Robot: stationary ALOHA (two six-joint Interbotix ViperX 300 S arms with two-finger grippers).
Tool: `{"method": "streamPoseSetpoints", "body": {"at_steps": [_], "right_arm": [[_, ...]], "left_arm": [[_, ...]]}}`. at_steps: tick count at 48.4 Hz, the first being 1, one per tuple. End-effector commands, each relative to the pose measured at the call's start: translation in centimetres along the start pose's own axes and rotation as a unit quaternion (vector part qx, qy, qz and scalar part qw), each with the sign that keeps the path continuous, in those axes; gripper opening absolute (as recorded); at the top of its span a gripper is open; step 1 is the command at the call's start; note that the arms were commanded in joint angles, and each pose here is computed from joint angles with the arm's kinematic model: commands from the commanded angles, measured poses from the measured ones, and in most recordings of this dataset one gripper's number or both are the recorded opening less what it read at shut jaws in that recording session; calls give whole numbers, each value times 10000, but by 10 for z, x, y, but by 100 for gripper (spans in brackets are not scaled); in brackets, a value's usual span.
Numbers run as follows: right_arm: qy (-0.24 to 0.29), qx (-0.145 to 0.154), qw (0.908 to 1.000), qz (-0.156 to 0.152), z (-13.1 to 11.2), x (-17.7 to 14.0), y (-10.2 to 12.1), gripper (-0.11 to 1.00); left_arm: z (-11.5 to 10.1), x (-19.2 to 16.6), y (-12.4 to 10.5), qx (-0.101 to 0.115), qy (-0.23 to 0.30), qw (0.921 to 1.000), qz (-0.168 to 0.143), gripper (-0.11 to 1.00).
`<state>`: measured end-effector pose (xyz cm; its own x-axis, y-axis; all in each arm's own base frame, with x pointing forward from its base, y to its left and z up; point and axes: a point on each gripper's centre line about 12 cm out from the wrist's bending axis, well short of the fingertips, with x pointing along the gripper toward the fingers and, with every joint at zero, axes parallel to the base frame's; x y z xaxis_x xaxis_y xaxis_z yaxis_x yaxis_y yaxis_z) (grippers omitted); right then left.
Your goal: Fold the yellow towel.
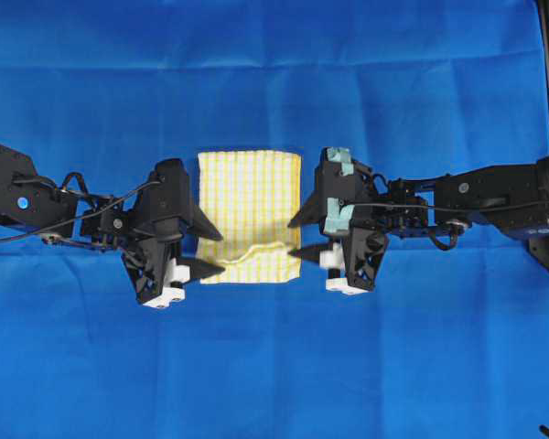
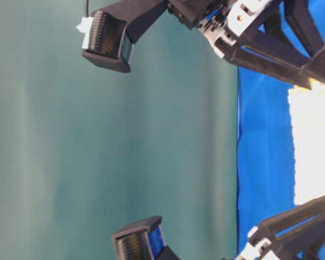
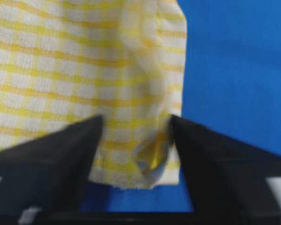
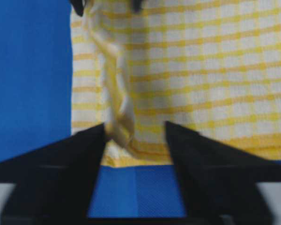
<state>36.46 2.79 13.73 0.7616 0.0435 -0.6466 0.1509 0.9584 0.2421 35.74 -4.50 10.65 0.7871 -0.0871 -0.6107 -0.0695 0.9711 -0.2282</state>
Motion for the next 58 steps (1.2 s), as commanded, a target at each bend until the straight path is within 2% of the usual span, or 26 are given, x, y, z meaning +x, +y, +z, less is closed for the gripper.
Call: {"method": "streamPoseSetpoints", "body": {"at_steps": [1,3,5,11,21,31,38,46,58], "right_arm": [[-205,-80,9997,118,16,-7,9,68],[-231,-148,9995,146,20,-12,11,78],[-280,-203,9992,177,25,-20,12,82],[-495,-434,9974,287,40,-50,18,74],[-891,-751,9926,336,45,-104,14,74],[-1395,-809,9860,427,31,-159,6,74],[-1545,-897,9829,453,14,-188,0,74],[-1689,-963,9798,471,-8,-207,-7,74],[-1754,-962,9786,488,-41,-213,-19,74]], "left_arm": [[23,-13,-6,38,-271,9996,-85,66],[27,-19,-6,50,-258,9996,-76,73],[32,-26,-6,58,-246,9997,-61,72],[46,-54,-8,105,-325,9994,-68,66],[53,-95,-10,142,-706,9972,-184,66],[40,-130,-6,159,-1111,9932,-295,66],[32,-154,-3,442,-1424,9883,-329,66],[21,-175,0,834,-1746,9805,-341,66],[-5,-198,8,886,-2216,9703,-403,66]]}}
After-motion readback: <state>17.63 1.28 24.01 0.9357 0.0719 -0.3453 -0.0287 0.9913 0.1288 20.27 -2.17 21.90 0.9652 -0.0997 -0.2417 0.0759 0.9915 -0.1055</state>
